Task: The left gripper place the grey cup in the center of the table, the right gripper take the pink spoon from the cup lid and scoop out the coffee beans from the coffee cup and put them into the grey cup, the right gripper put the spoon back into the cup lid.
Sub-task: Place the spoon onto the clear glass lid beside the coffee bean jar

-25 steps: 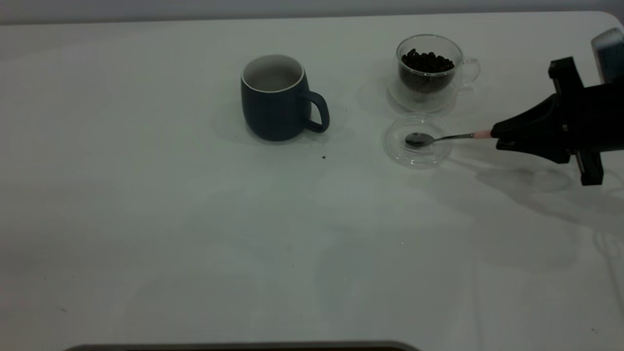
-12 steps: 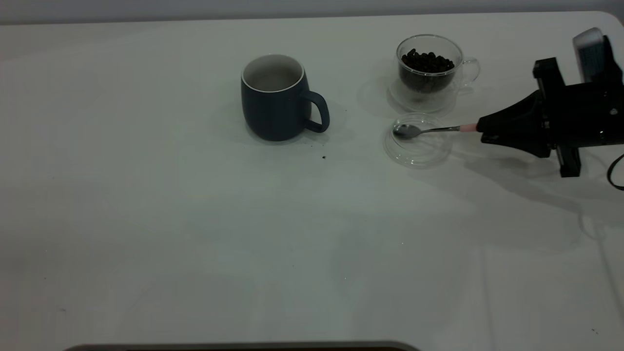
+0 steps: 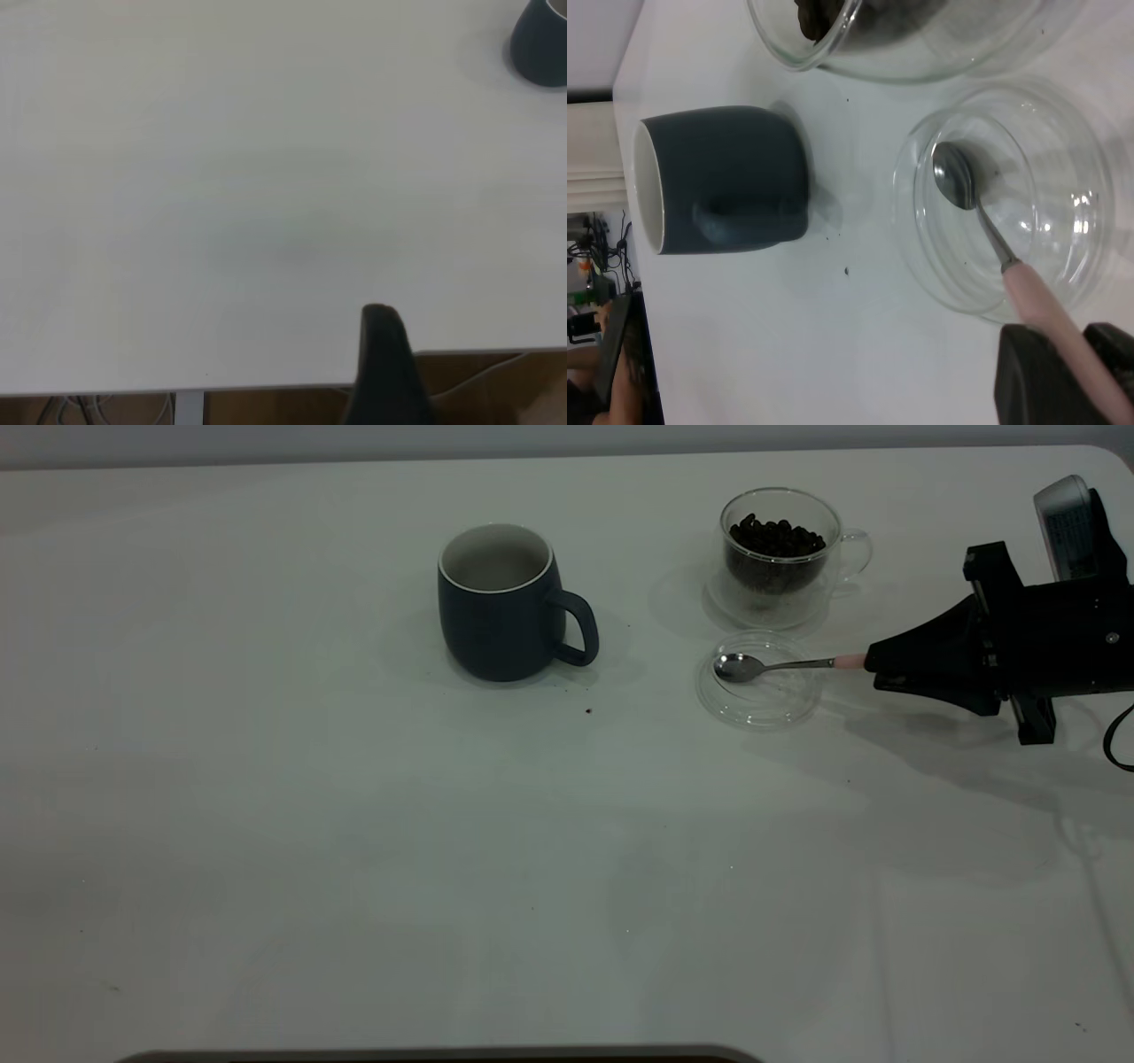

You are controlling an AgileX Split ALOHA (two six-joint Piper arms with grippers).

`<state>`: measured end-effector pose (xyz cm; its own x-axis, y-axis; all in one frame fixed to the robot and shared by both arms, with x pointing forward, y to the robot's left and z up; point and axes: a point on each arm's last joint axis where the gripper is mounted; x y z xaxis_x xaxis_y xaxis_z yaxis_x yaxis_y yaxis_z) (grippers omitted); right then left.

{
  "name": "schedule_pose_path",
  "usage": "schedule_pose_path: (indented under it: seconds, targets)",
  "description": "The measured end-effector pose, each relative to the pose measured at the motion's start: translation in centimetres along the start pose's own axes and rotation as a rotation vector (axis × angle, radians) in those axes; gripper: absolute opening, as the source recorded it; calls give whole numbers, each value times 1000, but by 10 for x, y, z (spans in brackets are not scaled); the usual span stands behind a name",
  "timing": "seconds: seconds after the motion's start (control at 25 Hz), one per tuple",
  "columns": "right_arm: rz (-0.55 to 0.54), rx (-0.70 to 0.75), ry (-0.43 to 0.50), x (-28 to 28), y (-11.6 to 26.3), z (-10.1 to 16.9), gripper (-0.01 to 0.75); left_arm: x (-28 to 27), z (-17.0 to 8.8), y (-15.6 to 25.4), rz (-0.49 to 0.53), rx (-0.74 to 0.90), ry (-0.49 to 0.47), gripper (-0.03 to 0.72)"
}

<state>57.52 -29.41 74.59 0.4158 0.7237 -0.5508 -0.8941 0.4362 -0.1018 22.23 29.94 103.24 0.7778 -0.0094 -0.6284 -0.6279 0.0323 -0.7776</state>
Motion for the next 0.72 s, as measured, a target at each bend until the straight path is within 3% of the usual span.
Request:
schedule_pose_path:
  seconds: [0.2,0.52,0.72]
  targets:
    - [2,-34,7,1,0,0,172,0,0,0,0,-3,0,567]
    - [25,-70,18,8,5,4,489,0,0,0,0,-3,0,567]
    - [30,-72,54,9,6,2,538,0,0,0,0,-3,0,567]
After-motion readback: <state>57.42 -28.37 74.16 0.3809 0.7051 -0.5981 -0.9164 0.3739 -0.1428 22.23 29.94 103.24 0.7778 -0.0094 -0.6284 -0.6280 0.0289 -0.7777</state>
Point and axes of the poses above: a point on each arm's last joint axis where the gripper is mounted, x pointing out along that axis toward the gripper, z along the wrist's bending axis when the last joint is at zero, y = z × x, and after that the axes turned 1 degree about x, right-handed
